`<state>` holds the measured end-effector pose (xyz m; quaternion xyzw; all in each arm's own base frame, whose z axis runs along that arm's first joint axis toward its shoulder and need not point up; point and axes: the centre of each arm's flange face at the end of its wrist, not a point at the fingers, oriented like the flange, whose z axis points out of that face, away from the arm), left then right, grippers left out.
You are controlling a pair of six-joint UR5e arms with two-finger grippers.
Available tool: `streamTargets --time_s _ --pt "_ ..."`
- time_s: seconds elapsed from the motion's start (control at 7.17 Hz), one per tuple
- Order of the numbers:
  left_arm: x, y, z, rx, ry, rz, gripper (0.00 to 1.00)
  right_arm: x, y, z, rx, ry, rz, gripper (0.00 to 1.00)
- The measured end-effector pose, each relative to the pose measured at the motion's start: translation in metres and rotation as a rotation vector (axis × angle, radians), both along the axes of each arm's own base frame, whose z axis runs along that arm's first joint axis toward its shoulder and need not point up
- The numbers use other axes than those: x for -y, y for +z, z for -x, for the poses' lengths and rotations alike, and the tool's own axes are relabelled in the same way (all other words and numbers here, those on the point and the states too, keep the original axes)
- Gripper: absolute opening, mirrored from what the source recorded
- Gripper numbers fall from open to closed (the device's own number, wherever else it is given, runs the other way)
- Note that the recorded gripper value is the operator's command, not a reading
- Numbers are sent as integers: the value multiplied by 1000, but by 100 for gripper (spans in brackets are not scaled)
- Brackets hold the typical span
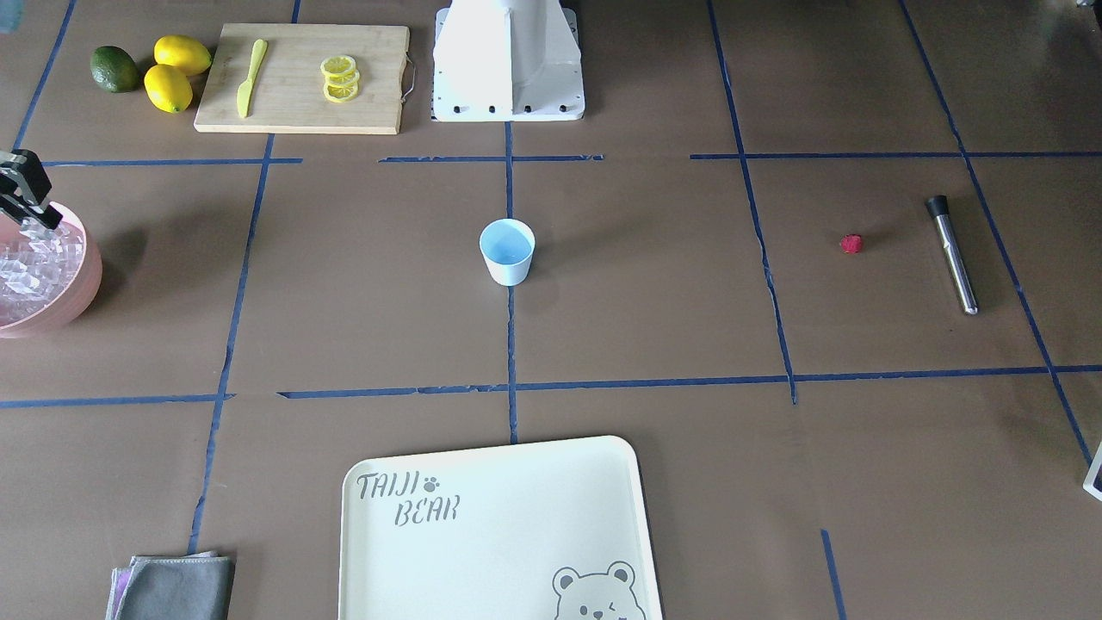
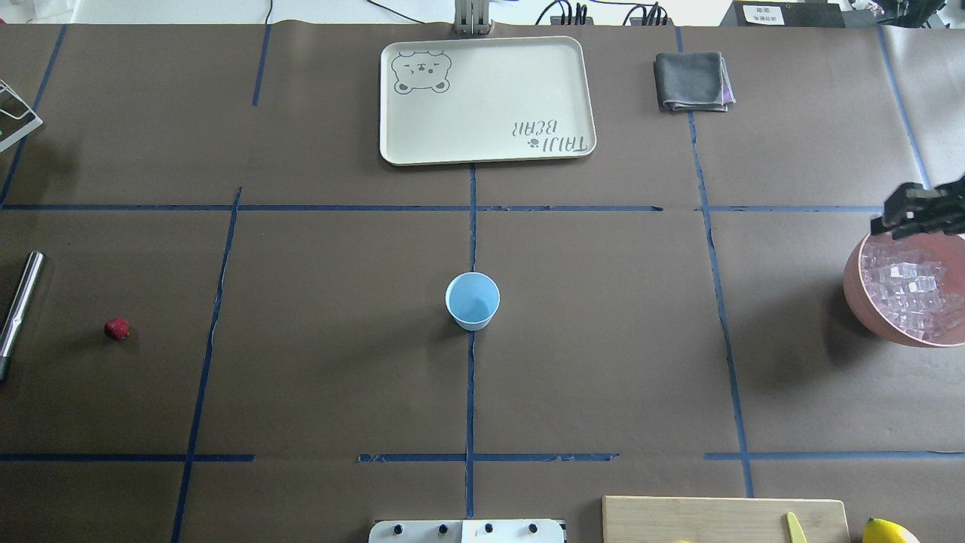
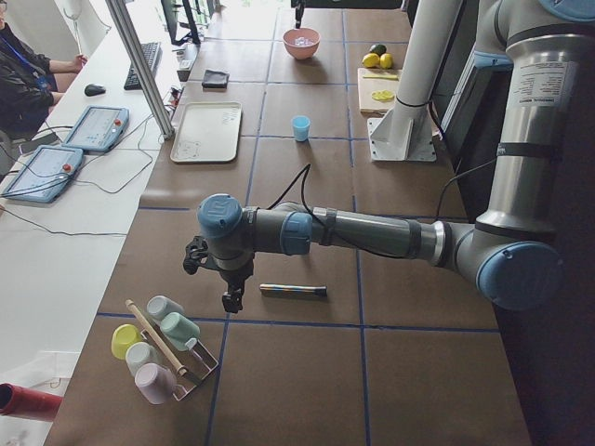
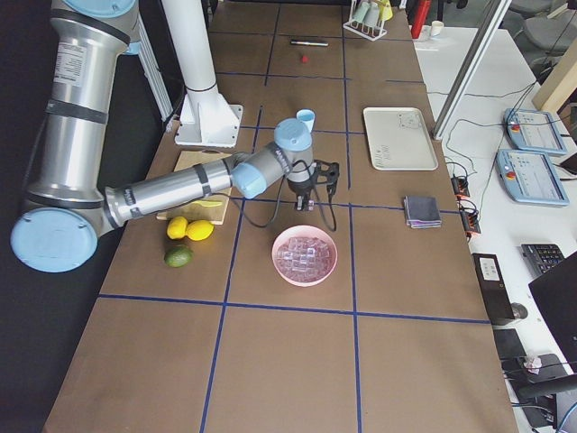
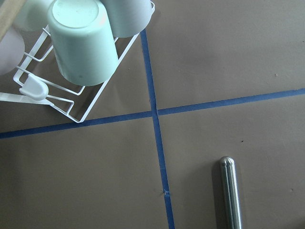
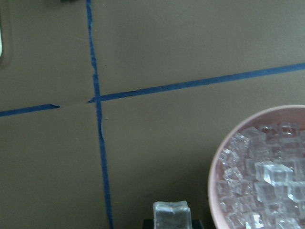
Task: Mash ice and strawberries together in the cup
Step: 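Lift the ice cube and carry it over the light-blue cup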
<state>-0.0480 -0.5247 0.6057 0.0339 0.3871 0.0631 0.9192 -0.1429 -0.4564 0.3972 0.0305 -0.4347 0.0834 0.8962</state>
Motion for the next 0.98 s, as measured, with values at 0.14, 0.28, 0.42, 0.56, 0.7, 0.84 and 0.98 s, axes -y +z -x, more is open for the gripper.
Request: streamTargets --time_s 0.14,0.28,0.42,0.56,0.7,0.84,0.98 --pt "0 -1 -2 -26 0 6 100 28 -67 46 -20 -34 14 0" --pt "-1 -2 -3 -45 1 8 100 38 -129 97 -41 -49 37 0" --pt "-1 -2 -4 -66 2 11 100 29 -177 153 -53 -47 57 0" --pt "-2 -3 -6 -87 2 13 100 7 -212 210 -67 -43 62 0" --pt "-2 -3 -6 -98 3 14 100 -16 -241 266 -78 -36 66 0" --pt "-3 -3 -7 -102 3 15 100 -31 -266 320 -94 -32 71 0" --pt "-3 -3 -7 -103 3 14 100 -43 -281 361 -118 -30 74 0"
